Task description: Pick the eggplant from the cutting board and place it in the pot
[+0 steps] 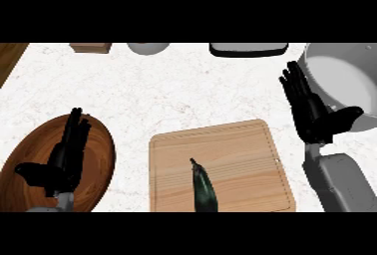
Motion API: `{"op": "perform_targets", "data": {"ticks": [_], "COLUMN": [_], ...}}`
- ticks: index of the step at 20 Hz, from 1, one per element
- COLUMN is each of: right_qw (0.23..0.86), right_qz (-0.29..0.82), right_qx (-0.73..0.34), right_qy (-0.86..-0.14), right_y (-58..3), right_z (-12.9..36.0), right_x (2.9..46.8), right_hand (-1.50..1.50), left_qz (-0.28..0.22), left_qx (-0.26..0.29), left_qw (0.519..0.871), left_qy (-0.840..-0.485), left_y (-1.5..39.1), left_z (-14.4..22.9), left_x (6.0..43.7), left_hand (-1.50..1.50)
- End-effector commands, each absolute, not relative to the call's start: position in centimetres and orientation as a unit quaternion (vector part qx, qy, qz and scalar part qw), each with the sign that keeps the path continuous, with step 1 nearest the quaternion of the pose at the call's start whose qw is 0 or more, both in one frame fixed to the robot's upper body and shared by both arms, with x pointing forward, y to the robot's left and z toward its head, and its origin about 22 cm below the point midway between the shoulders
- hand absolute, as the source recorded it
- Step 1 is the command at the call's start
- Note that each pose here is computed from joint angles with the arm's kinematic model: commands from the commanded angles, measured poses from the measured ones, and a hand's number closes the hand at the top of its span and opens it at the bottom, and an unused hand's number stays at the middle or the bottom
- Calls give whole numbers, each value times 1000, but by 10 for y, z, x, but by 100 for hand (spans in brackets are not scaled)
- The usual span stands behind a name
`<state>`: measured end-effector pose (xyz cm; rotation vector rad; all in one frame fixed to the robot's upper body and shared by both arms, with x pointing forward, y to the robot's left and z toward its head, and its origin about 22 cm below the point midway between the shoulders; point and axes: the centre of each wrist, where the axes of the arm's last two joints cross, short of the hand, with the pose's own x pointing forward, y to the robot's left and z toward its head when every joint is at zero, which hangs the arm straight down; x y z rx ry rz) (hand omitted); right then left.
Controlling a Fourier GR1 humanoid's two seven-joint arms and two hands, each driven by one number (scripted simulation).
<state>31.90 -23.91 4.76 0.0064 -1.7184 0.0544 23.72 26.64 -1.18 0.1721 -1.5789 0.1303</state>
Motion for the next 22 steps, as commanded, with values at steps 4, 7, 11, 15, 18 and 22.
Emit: {"op": "perform_targets", "data": {"ticks": [4,7,11,15,18,22], "right_qw": [612,536,564,479,456,449], "right_qz": [138,384,365,380,457,540], "right_qx": [262,95,213,267,241,196], "right_qy": [-734,-746,-709,-745,-725,-684], "right_y": [-202,-224,-263,-276,-260,-258], "right_z": [74,127,47,38,48,70], "right_x": [345,351,349,352,369,384], "right_hand": [150,150,-150,-150,-150,-150], "left_qz": [19,10,16,22,6,14], "left_qx": [71,46,35,41,34,41], "left_qw": [638,633,626,631,625,631], "left_qy": [-766,-773,-779,-775,-780,-774], "left_y": [260,252,254,260,258,253], "left_z": [38,45,70,70,80,69], "left_x": [270,271,286,295,312,308], "left_hand": [0,0,0,0,0,0]}}
